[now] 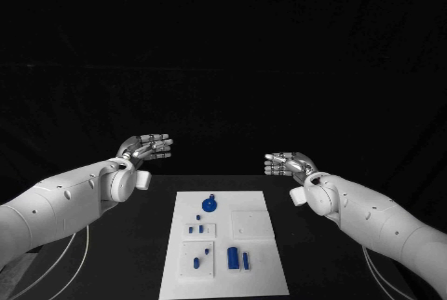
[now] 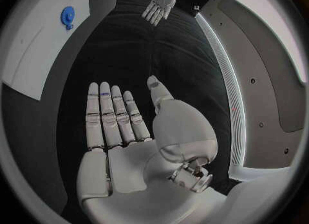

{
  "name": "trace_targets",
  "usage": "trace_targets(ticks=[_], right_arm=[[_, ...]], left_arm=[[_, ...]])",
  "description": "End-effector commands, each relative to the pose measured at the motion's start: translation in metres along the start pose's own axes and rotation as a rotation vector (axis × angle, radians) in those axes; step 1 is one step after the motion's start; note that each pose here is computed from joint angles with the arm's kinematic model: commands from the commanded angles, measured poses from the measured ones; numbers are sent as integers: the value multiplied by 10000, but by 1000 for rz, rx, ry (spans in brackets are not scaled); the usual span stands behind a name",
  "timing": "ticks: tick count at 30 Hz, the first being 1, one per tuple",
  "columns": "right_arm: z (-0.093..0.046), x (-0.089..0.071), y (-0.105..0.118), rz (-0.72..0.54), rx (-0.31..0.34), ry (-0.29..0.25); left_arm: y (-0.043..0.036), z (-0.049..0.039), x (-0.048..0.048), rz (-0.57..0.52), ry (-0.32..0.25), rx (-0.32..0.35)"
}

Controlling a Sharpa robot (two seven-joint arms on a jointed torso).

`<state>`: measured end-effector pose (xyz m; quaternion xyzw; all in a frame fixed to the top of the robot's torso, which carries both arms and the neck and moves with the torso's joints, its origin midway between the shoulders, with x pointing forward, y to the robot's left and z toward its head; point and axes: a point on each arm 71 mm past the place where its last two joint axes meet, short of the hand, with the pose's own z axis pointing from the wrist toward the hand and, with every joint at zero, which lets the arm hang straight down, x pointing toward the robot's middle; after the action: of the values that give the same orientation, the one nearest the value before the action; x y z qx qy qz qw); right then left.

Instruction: Assemble the parts on the task board

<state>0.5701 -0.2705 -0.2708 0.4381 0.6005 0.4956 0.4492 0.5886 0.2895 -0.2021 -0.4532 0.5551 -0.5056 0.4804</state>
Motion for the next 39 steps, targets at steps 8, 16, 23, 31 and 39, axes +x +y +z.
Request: trace_targets(ticks=[8, 16, 23, 31, 39], right_arm=[[-47, 137, 164, 18, -59, -30], [-236, 415, 371, 63, -128, -83], [-553, 698, 462, 104, -137, -138], [-869, 898, 473, 123, -106, -182], [-947, 940, 470, 125, -95, -192]], left_arm=[[92, -140, 222, -19, -16, 6], [202, -469, 606, -51, -51, 13], [210, -849, 942, -75, -86, 19], [172, -1104, 1122, -86, -108, 23], [167, -1130, 1138, -87, -110, 23]])
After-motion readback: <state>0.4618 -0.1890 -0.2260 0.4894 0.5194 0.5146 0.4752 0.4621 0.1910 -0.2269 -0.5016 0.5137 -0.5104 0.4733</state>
